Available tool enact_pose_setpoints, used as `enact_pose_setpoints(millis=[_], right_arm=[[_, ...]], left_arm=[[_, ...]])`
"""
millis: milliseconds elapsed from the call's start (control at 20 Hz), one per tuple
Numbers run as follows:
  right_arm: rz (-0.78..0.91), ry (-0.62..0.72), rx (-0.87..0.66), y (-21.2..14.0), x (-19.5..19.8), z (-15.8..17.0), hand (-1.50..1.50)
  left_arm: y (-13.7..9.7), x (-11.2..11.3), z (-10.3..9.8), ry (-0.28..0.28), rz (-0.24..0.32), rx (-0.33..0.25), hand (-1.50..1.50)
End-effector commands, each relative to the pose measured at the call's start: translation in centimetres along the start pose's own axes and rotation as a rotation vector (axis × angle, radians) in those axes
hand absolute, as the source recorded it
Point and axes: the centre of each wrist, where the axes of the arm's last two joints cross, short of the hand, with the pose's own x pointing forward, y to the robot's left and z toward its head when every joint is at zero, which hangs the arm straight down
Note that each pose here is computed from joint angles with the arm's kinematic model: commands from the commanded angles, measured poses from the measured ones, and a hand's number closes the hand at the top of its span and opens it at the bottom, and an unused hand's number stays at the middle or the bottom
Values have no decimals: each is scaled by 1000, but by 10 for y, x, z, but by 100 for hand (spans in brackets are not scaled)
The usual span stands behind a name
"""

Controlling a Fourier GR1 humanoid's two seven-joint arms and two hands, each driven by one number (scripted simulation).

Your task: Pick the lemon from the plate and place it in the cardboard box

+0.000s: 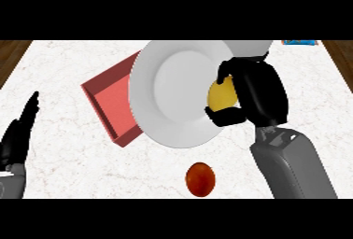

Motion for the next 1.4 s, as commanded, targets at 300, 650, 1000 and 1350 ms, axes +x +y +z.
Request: enact_pose_setpoints(millis=[300,650,1000,1350], right_arm=[[-249,-3,22,-21,67,-73,150],[-356,85,35,0,81,-118,150],[-395,122,76,23,87,-142,150],[-296,185,91,40,80,-153,150]], left_arm=[[-13,-5,3,-10,7,-30,0],[6,12,-8,-41,1,-29,0],[-15,15,0,-54,-4,-39,0],[-23,34,-19,-82,-17,-70,0]])
